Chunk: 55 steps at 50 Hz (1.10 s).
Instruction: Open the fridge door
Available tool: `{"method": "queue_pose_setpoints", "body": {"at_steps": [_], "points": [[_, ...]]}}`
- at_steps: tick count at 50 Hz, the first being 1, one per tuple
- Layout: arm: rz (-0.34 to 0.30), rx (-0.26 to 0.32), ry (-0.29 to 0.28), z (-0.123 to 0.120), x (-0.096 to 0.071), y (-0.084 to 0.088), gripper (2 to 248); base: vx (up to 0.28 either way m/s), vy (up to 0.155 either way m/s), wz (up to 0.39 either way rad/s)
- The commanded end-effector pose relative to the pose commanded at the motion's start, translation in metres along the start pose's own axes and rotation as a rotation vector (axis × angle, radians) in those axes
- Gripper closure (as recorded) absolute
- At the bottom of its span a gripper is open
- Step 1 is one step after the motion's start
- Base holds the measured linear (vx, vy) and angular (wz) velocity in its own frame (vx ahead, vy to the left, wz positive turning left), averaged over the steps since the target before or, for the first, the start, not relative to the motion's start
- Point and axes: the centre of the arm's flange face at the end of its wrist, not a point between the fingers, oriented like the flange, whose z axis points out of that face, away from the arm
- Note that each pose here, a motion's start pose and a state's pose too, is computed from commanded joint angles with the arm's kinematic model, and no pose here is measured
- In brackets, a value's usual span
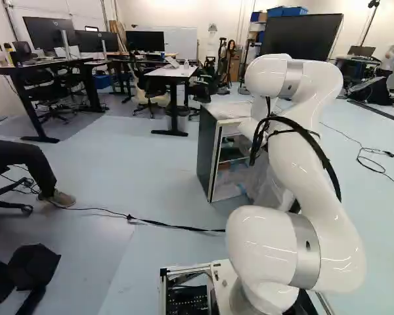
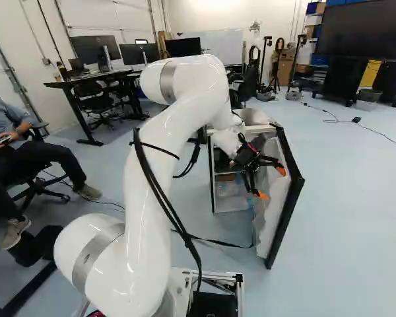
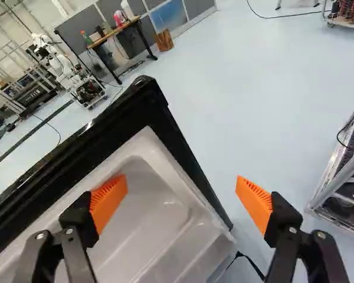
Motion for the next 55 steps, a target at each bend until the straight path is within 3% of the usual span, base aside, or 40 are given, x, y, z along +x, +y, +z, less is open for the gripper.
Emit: {"method": "queue_pose_setpoints", "body": {"at_steps": [15, 55], "points": [[0.016, -0.002, -0.003, 0.002, -0.002, -0.008, 3, 0.0, 0.0, 0.0], [0.086, 0.06, -0.062, -0.035, -0.035, -0.048, 3, 0.0, 0.0, 0.0]]}}
